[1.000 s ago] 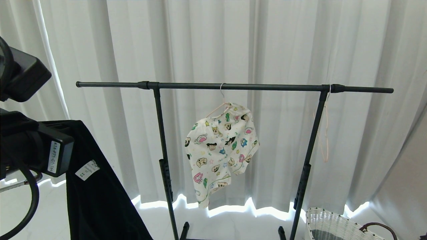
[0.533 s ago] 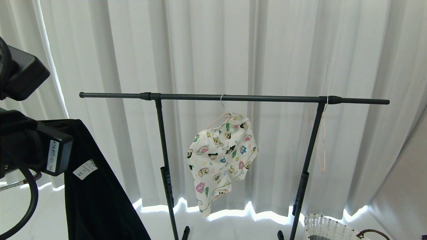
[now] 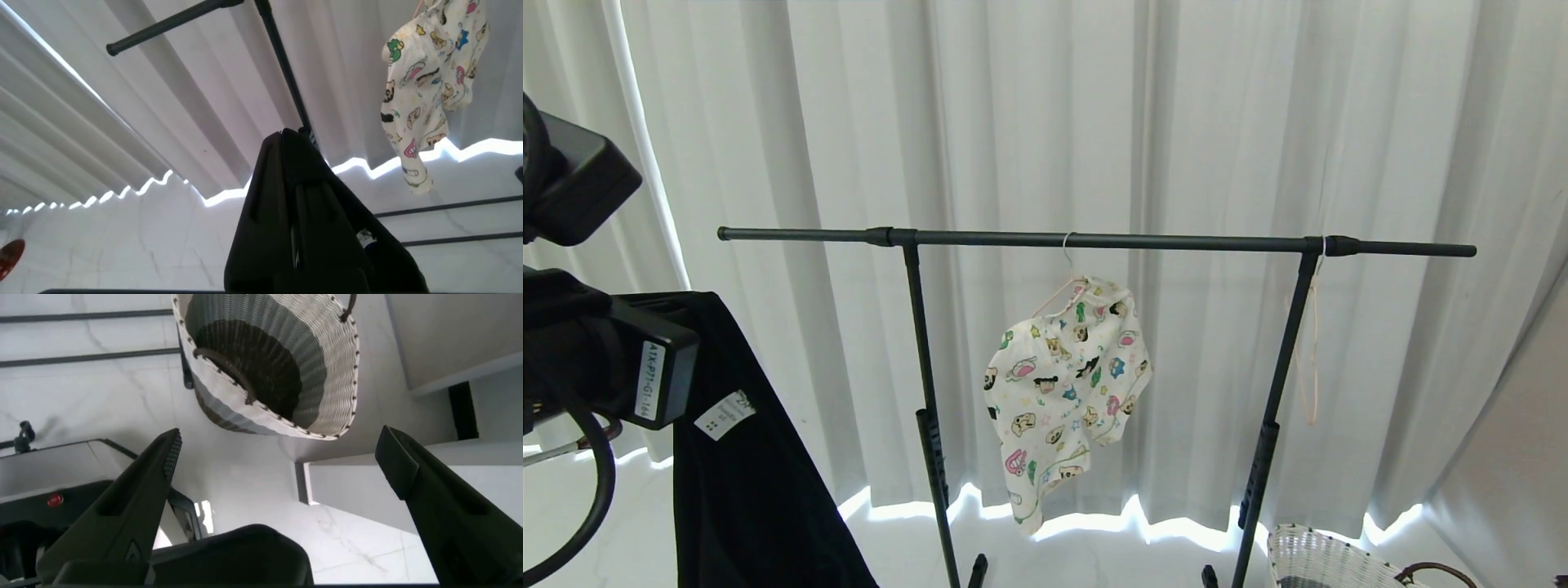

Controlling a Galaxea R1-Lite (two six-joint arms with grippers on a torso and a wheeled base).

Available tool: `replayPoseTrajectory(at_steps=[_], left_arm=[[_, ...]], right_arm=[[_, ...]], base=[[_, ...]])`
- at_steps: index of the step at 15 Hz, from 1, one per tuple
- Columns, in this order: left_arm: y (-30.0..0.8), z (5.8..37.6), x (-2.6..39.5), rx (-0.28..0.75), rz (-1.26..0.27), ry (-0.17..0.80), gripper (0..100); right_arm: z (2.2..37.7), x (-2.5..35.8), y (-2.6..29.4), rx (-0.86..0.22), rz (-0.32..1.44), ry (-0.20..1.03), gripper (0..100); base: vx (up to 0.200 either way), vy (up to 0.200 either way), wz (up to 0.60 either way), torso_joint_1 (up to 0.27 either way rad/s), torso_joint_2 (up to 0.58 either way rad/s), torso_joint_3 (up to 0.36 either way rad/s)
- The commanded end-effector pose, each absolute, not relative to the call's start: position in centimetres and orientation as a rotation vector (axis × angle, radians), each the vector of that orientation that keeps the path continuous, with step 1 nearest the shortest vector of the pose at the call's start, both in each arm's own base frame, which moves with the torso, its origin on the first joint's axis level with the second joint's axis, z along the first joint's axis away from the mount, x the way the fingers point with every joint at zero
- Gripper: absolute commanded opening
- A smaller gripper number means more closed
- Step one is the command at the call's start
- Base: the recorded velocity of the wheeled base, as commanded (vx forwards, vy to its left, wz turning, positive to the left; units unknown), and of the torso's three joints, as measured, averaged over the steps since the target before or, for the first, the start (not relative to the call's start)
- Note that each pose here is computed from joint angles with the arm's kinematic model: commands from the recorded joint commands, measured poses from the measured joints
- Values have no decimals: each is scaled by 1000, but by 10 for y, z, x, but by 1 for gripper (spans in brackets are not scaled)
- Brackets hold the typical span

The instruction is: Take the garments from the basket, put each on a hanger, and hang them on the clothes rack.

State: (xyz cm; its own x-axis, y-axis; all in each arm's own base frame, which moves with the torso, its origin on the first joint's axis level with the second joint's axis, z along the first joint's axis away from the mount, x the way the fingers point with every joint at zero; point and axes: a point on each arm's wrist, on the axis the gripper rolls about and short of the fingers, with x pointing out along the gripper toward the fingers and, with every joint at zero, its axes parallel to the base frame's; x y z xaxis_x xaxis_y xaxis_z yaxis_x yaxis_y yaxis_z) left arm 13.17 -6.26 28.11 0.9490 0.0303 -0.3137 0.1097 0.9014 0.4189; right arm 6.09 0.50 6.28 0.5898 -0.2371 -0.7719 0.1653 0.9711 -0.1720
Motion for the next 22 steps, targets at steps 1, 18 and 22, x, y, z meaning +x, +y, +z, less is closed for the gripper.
replayPoseTrajectory(at_steps=[1, 18, 22], left_arm=[[-62, 280, 132, 448, -37, 326, 0], [-59, 260, 152, 391, 46, 285, 0], [-58, 263, 152, 380, 34, 274, 0]], right_arm=[[62, 62, 5, -86, -246, 920, 100], [180, 143, 11, -145, -181, 495, 100], [187, 147, 12, -153, -173, 446, 100]], base=[[0, 0, 0, 0, 0, 0], [0, 0, 0, 0, 0, 0], [100, 0, 0, 0, 2, 2]])
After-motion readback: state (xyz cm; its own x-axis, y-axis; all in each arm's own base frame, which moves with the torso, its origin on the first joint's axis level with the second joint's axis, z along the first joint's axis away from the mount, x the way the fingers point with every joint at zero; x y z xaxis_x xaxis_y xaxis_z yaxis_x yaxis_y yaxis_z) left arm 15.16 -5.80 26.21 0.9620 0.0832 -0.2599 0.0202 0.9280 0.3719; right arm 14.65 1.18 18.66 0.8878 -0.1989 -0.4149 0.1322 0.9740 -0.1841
